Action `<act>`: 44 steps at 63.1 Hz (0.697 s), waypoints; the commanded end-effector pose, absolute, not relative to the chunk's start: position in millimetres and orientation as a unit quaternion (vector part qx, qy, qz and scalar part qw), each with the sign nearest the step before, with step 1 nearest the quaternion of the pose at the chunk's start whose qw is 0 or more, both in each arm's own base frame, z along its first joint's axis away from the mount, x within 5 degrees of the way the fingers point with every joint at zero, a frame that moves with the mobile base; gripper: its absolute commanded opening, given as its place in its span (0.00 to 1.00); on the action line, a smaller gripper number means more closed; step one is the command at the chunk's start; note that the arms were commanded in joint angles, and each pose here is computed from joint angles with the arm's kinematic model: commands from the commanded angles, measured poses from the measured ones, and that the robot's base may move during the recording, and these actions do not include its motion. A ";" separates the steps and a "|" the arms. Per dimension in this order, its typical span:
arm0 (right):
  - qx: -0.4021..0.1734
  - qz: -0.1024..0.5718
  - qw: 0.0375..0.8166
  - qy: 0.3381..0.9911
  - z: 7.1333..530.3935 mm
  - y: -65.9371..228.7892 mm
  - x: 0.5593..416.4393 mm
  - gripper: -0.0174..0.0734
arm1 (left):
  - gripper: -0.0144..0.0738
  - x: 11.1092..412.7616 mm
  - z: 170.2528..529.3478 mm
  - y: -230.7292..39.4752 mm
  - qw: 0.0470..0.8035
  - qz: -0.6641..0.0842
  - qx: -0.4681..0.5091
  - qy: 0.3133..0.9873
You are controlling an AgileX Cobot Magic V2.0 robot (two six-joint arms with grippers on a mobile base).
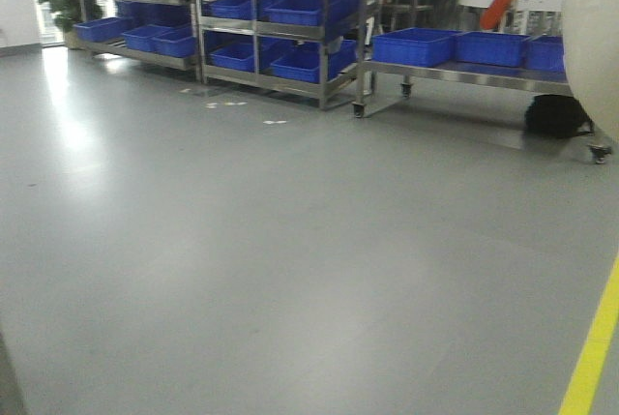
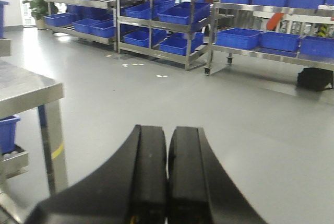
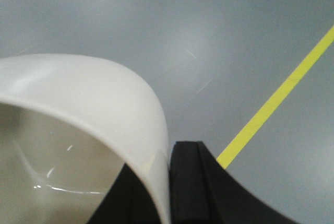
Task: Move white bin to right shelf second layer
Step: 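Drive the base past the blue-crate carts carrying the bin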
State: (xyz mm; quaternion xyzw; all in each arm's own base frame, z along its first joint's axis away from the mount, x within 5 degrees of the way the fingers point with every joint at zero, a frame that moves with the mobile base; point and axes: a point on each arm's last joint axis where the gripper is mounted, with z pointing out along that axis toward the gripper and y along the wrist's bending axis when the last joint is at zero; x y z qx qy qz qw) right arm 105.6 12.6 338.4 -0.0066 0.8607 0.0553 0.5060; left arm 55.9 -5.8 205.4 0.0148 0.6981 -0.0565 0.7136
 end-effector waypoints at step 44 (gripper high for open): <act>-0.004 0.057 0.555 0.830 354.8 12.0 109.6 0.24 | 0.26 56.9 200.6 -5.6 0.730 -0.061 0.011 0.681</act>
